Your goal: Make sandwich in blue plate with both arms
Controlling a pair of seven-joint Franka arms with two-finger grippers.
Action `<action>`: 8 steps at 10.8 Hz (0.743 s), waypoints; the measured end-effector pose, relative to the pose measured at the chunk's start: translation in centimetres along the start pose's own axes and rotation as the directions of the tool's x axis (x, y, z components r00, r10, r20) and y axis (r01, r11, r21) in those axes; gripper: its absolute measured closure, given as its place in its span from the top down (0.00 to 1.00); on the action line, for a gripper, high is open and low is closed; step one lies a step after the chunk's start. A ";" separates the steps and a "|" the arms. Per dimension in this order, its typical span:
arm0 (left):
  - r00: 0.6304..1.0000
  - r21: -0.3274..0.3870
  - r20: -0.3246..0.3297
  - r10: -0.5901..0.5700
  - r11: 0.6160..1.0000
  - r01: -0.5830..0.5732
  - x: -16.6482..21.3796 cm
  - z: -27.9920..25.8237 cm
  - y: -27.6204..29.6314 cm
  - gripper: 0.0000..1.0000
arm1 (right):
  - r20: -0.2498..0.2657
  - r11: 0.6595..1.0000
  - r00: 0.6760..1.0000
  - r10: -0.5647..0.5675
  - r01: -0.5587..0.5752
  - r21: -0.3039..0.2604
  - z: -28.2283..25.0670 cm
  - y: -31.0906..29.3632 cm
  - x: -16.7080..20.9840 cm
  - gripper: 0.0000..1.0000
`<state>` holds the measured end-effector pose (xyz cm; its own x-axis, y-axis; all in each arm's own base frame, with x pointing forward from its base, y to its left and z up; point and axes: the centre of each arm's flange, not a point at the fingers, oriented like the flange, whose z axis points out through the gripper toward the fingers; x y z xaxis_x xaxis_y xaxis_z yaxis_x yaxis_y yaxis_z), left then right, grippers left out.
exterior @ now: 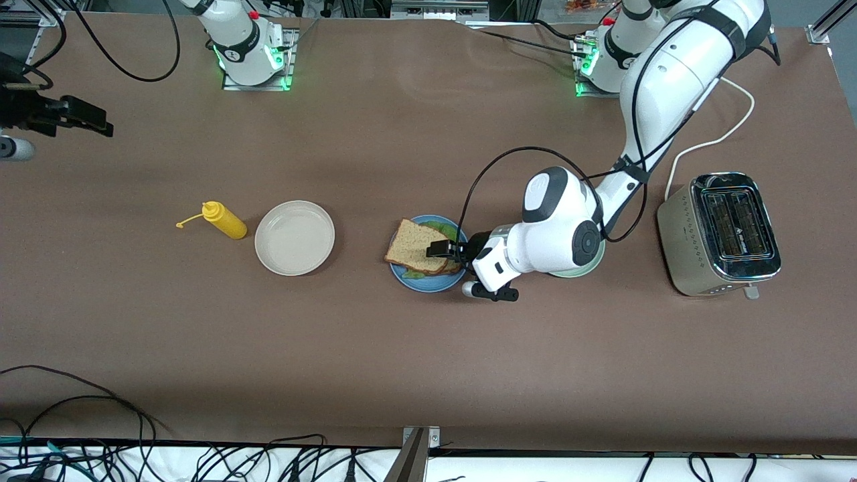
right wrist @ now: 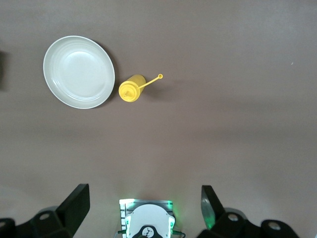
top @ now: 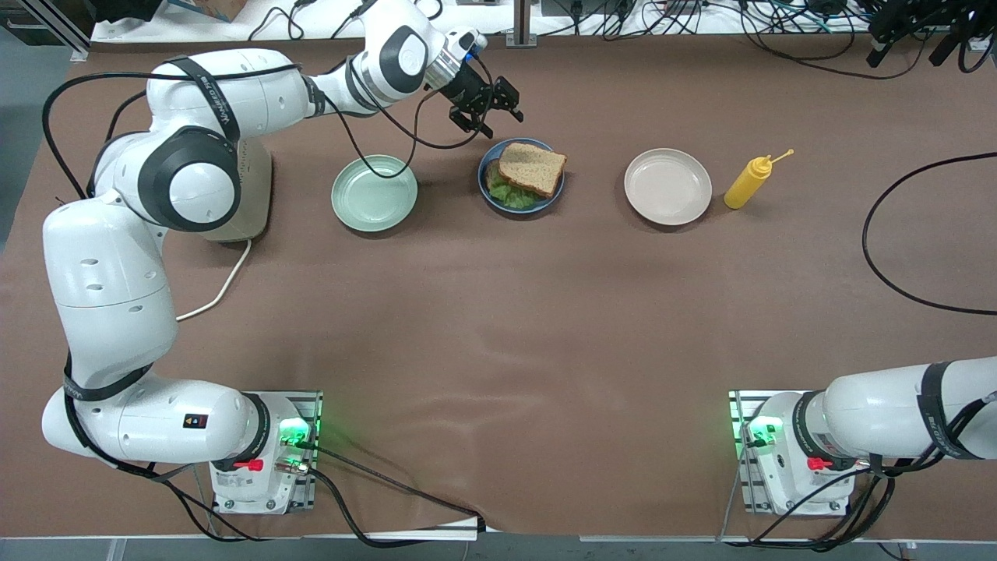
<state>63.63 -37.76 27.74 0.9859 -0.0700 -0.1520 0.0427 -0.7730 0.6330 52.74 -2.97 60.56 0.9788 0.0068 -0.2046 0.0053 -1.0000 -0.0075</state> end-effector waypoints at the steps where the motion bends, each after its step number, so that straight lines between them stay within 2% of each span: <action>1: 1.000 0.014 0.008 0.008 1.000 -0.008 -0.2 -1.1 0.4 1.00 | 0.000 1.000 1.000 0.007 -0.007 0.000 -0.6 0.0 -0.2 1.00; 6: 0.999 0.159 0.031 0.008 0.987 -0.012 -1.4 -12.8 1.0 1.00 | 0.010 1.000 1.000 0.017 -0.017 0.001 0.0 0.3 0.5 1.00; 8: 0.999 0.261 0.032 0.006 0.965 -0.014 -2.3 -17.8 0.3 1.00 | 0.009 1.000 1.000 0.017 -0.017 0.001 0.0 0.2 0.6 1.00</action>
<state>64.21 -26.59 41.74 0.9805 -0.0947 -0.1723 -0.0149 -0.9096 0.4152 53.29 -3.19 60.47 0.9769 -0.0097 -0.2134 -0.0109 -0.9999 -0.0047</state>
